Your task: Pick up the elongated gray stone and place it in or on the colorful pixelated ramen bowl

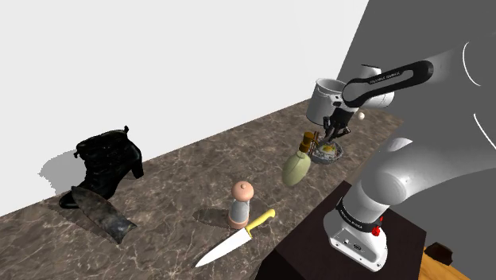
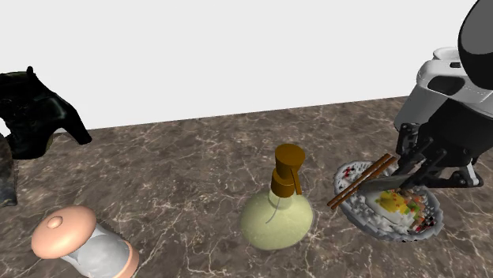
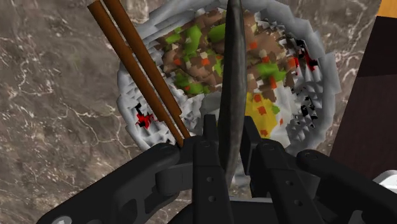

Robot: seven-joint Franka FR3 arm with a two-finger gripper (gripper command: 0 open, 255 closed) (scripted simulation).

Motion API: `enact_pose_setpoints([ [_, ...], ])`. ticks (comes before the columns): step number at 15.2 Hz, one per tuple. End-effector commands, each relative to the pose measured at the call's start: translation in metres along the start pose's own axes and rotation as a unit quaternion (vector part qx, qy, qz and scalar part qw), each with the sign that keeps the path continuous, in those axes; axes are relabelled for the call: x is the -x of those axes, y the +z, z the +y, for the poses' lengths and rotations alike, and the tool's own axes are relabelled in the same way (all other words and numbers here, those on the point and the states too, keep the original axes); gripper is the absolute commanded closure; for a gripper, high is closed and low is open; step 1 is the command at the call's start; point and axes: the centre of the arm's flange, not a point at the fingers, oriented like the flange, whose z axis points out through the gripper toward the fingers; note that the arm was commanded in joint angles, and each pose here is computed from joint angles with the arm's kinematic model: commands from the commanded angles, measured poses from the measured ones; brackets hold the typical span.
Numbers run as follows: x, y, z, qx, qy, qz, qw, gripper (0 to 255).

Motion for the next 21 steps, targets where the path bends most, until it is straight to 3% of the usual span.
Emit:
enact_pose_setpoints([
  [1, 0.0, 0.011, -0.001, 0.0, 0.0, 0.0, 1.0, 255],
  [10, 0.0, 0.015, -0.002, 0.0, 0.0, 0.0, 1.0, 255],
  [11, 0.0, 0.015, -0.002, 0.0, 0.0, 0.0, 1.0, 0],
  [16, 0.0, 0.015, -0.001, 0.0, 0.0, 0.0, 1.0, 0],
  [20, 0.0, -0.035, -0.002, 0.0, 0.0, 0.0, 1.0, 0],
  [21, 0.0, -0.035, -0.002, 0.0, 0.0, 0.0, 1.0, 0],
])
